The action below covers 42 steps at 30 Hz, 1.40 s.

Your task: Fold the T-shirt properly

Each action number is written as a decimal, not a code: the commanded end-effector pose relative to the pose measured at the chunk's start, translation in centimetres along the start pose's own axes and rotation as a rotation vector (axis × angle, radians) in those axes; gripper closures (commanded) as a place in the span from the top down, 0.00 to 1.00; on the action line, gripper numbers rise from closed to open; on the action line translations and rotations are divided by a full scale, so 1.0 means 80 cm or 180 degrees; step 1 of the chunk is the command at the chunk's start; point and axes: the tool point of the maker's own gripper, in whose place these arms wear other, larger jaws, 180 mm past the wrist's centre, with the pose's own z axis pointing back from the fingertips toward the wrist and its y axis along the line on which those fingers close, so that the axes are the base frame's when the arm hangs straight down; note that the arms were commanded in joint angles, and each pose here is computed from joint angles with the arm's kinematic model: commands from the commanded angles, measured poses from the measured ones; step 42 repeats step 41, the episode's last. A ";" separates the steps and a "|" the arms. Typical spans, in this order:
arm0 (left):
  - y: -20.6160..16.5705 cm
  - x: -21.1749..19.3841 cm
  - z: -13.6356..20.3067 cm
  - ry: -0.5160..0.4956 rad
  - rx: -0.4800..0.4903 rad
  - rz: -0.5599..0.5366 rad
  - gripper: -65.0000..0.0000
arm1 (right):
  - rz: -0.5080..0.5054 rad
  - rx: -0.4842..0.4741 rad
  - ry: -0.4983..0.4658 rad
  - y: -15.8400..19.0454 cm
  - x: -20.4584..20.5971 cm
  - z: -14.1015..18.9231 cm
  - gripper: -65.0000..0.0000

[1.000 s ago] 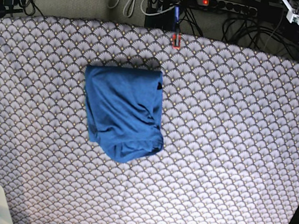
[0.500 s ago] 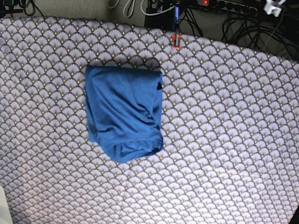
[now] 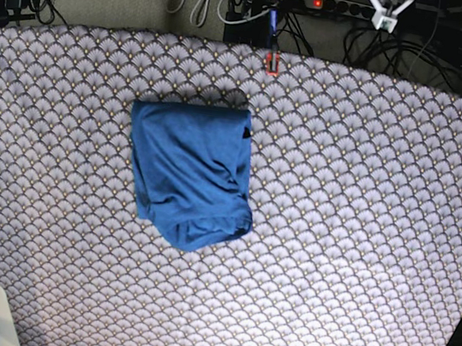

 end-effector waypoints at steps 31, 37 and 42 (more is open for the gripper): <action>-0.028 0.024 -0.080 0.0206 0.0572 0.0054 0.01 | -0.0073 0.0187 0.0453 0.090 0.029 -0.011 0.00; -0.016 0.027 -0.078 0.0189 0.0745 0.0037 0.01 | -0.0114 0.0237 0.0464 0.105 0.028 -0.006 0.00; -0.016 0.028 -0.078 0.0174 0.0745 0.0035 0.01 | -0.0122 0.0236 0.0456 0.105 0.030 -0.007 0.00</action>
